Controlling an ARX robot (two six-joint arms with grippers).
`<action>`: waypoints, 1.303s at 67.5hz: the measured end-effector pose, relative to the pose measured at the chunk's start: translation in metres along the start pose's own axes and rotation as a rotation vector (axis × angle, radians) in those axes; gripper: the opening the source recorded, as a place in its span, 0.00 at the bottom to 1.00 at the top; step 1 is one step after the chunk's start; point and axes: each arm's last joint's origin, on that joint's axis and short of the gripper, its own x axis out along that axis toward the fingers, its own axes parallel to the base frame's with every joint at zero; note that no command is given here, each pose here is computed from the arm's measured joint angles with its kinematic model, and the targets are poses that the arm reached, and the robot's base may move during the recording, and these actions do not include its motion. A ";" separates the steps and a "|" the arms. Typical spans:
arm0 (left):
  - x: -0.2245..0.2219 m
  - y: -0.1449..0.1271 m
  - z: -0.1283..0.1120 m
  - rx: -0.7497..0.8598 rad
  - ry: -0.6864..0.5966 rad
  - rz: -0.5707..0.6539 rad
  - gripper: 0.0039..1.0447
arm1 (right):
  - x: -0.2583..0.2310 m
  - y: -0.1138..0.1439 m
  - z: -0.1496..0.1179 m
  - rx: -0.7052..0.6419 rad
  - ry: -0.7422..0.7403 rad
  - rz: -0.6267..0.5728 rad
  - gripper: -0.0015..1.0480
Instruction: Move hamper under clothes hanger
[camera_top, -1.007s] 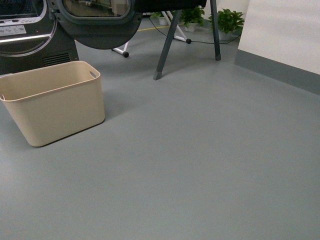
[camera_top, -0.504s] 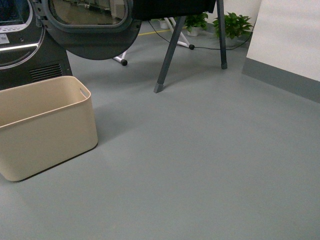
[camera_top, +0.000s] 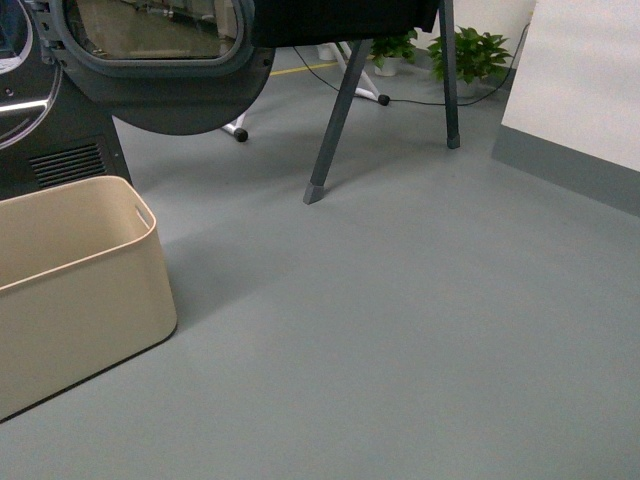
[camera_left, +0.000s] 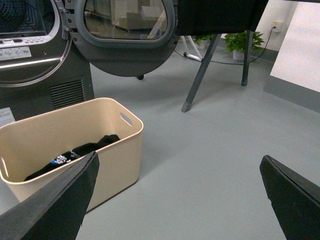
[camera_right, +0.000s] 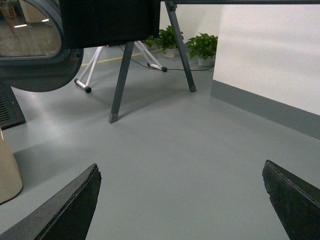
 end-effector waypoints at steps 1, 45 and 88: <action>0.000 0.000 0.000 0.000 0.000 0.000 0.94 | 0.000 0.000 0.000 0.000 0.000 0.000 0.92; 0.000 0.000 0.000 0.000 0.000 0.002 0.94 | 0.000 0.000 0.000 0.000 0.000 0.000 0.92; 0.000 0.000 0.000 0.000 0.002 -0.002 0.94 | 0.000 0.000 0.000 0.000 0.000 -0.007 0.92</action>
